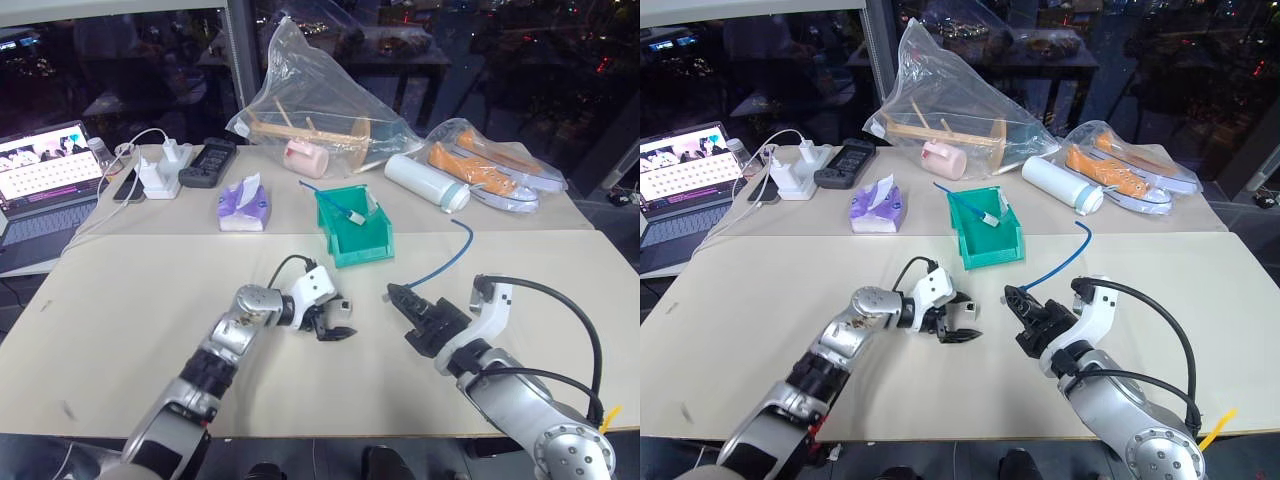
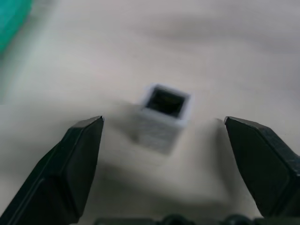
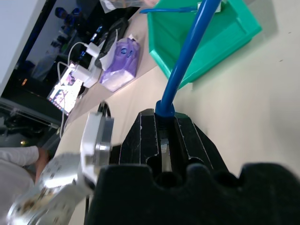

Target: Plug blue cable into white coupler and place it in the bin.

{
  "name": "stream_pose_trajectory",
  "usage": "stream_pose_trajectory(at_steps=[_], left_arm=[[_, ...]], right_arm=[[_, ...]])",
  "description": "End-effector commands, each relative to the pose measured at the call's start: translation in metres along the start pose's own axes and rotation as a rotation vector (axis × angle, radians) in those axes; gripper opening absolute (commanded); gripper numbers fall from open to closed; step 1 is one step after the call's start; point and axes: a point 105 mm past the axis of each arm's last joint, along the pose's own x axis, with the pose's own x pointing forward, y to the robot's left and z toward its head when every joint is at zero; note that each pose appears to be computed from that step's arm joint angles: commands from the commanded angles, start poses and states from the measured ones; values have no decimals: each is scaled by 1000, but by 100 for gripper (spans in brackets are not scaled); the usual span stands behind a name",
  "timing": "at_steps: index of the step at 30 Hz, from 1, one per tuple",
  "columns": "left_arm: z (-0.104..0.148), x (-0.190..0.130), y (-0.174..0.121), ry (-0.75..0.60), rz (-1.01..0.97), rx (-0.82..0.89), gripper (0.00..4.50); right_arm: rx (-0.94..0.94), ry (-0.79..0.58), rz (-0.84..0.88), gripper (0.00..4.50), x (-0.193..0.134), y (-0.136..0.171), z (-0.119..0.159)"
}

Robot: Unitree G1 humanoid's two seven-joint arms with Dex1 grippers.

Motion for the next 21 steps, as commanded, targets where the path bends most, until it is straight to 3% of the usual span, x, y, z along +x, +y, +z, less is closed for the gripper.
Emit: stream_pose_trajectory(at_steps=[1, 14, 17, 21], left_arm=[[-19, -2, 9, 53, -24, 47, 449], [-11, 4, -4, -69, -225, 69, 449], [-12, 3, -9, -88, -253, 56, 381], [-12, 5, -10, -106, -248, 56, 230]], right_arm=[[-9, -52, 43, 0, -4, 12, 9], [-9, -71, 32, 0, -6, 12, 9], [-9, -70, 30, 0, -6, 12, 9], [-11, -67, 29, 0, -5, 11, 9]])
